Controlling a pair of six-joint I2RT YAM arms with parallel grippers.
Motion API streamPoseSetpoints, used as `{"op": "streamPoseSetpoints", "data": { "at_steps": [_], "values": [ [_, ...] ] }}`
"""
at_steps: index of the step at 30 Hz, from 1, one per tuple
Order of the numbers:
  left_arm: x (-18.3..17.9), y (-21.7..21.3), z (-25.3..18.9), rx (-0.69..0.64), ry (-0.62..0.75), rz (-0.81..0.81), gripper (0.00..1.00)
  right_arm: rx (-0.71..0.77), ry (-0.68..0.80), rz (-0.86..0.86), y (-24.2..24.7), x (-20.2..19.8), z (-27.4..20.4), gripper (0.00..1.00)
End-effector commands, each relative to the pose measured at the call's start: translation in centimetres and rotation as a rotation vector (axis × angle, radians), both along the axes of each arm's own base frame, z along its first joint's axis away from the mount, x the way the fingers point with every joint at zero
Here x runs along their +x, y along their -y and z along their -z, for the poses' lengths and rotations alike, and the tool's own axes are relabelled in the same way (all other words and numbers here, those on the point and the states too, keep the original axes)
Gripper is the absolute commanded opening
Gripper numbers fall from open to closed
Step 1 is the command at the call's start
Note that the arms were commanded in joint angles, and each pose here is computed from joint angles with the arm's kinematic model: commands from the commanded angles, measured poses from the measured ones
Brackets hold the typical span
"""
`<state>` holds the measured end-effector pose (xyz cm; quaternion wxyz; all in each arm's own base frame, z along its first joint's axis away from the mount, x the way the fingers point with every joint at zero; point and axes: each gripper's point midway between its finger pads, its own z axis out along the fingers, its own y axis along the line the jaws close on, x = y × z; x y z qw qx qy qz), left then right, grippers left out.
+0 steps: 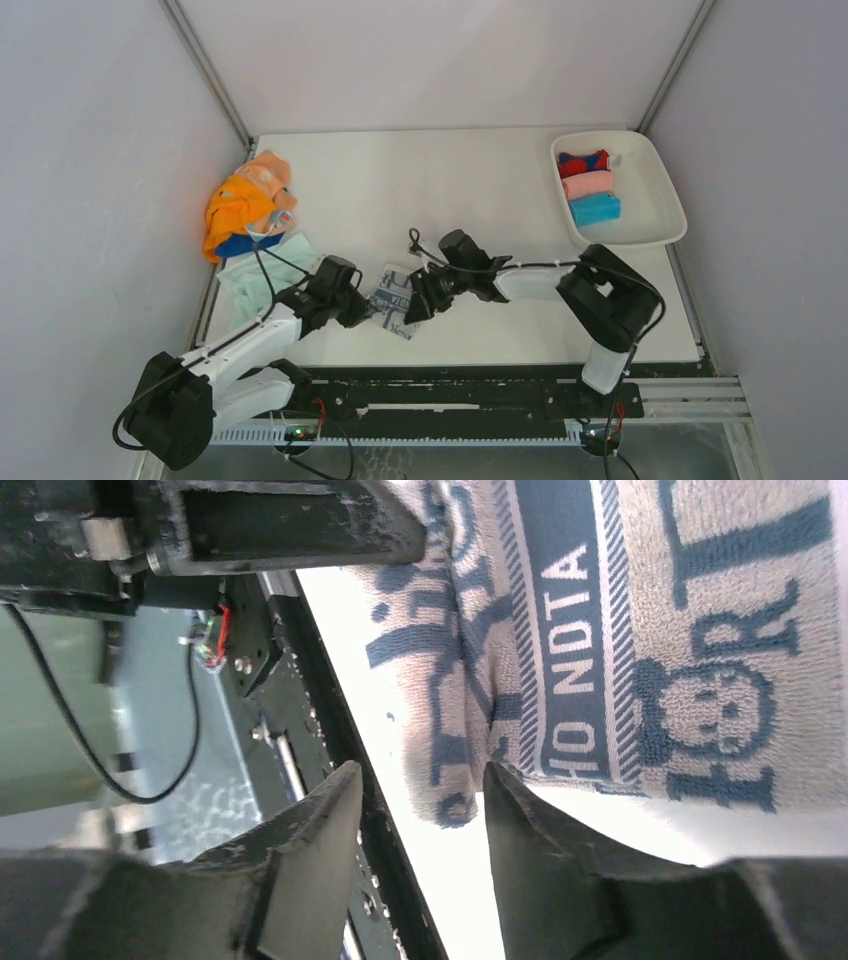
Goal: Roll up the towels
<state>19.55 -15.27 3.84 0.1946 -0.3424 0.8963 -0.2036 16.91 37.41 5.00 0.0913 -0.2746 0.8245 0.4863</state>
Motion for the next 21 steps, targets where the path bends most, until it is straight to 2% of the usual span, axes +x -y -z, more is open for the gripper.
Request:
{"op": "streamPoseSetpoints", "data": {
  "at_steps": [1, 5, 9, 16, 21],
  "values": [
    [-0.3, -0.9, -1.0, 0.075, -0.02, 0.035, 0.07, -0.172, 0.392, -0.011, 1.0, 1.2, -1.2, 0.51],
    [-0.4, -0.6, -0.9, 0.071, -0.041, 0.045, 0.07, -0.238, 0.682, -0.021, 0.5, 1.2, -3.5, 0.58],
    [-0.5, -0.2, -0.7, 0.056, -0.055, 0.052, 0.07, -0.259, 0.888, -0.062, -1.0, -0.3, -4.5, 0.65],
    [-0.6, 0.0, -0.3, 0.046, -0.07, 0.051, 0.07, -0.343, 1.09, -0.161, -2.7, -2.0, -2.7, 0.65],
    [-0.8, 0.0, -0.1, 0.041, -0.075, 0.044, 0.07, -0.419, 1.156, -0.235, -3.1, -2.7, 0.3, 0.63]
  ]
}}
